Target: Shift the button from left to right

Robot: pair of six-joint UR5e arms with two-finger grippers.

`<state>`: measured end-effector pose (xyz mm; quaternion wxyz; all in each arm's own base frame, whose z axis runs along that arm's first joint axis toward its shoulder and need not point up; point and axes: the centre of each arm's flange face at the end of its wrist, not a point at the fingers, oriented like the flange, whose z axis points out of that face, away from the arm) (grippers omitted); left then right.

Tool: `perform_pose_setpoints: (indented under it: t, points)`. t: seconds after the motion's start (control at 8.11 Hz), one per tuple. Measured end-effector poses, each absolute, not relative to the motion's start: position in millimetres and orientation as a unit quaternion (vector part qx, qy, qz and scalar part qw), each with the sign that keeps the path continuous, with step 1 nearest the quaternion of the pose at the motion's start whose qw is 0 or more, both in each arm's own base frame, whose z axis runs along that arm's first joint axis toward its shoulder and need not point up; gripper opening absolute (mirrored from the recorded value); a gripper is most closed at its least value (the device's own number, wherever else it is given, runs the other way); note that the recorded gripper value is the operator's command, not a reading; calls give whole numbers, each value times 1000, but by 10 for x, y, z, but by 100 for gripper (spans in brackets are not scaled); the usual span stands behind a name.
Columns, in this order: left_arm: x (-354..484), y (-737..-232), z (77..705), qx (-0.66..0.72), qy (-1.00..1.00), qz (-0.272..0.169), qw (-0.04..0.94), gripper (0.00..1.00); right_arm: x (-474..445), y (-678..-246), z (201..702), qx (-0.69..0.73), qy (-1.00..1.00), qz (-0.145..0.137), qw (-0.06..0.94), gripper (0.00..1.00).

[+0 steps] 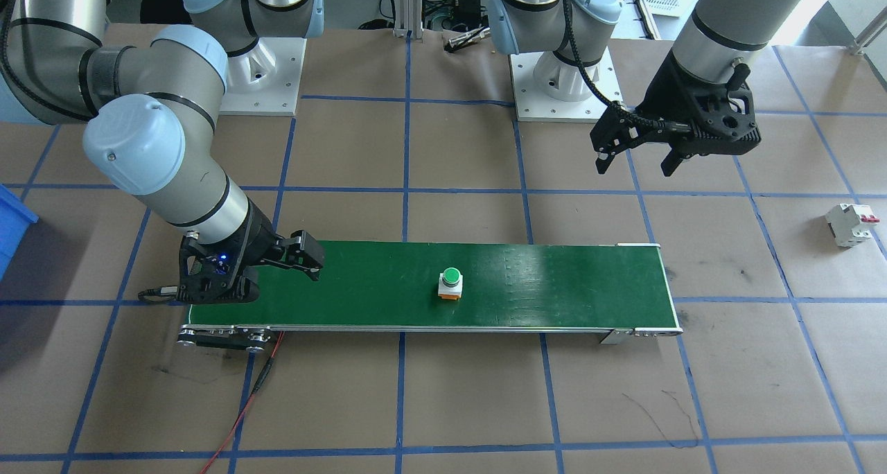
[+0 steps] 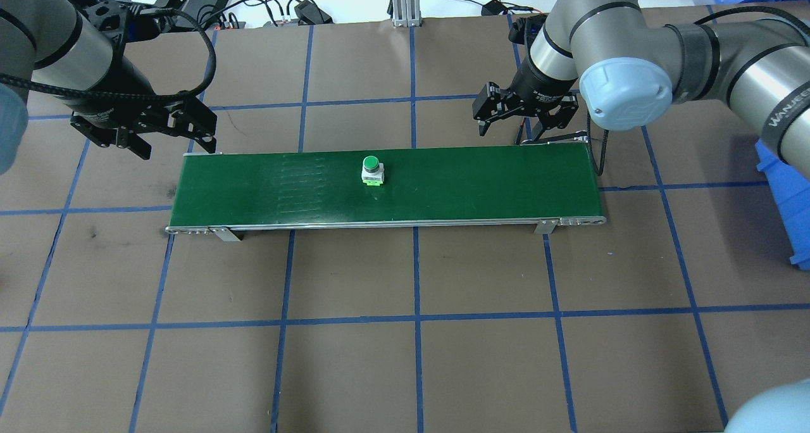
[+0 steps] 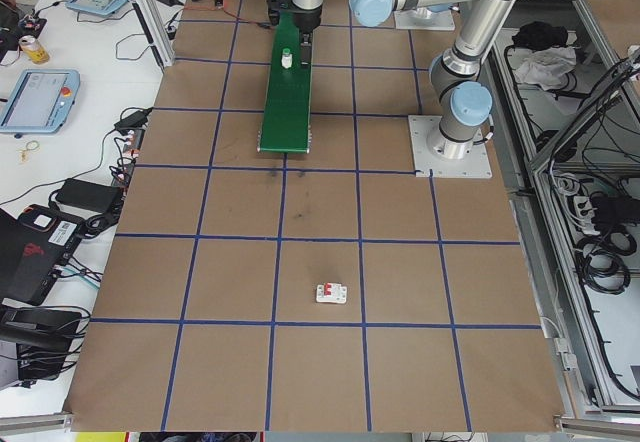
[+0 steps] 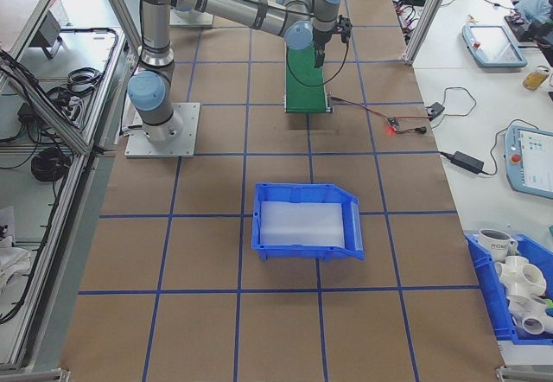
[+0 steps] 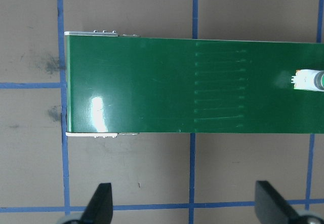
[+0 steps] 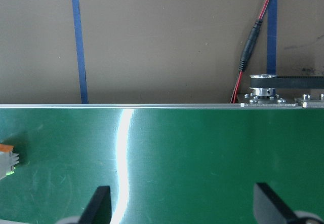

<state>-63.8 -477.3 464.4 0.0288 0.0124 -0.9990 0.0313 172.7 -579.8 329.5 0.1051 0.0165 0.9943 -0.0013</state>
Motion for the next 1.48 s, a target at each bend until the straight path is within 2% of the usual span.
perform_pose_setpoints:
  t: [1.48]
  points:
    - [-644, -4772, 4650, 13, -999, 33, 31, 100, 2013, -5720, 3293, 64, 992, 1, 108, 100]
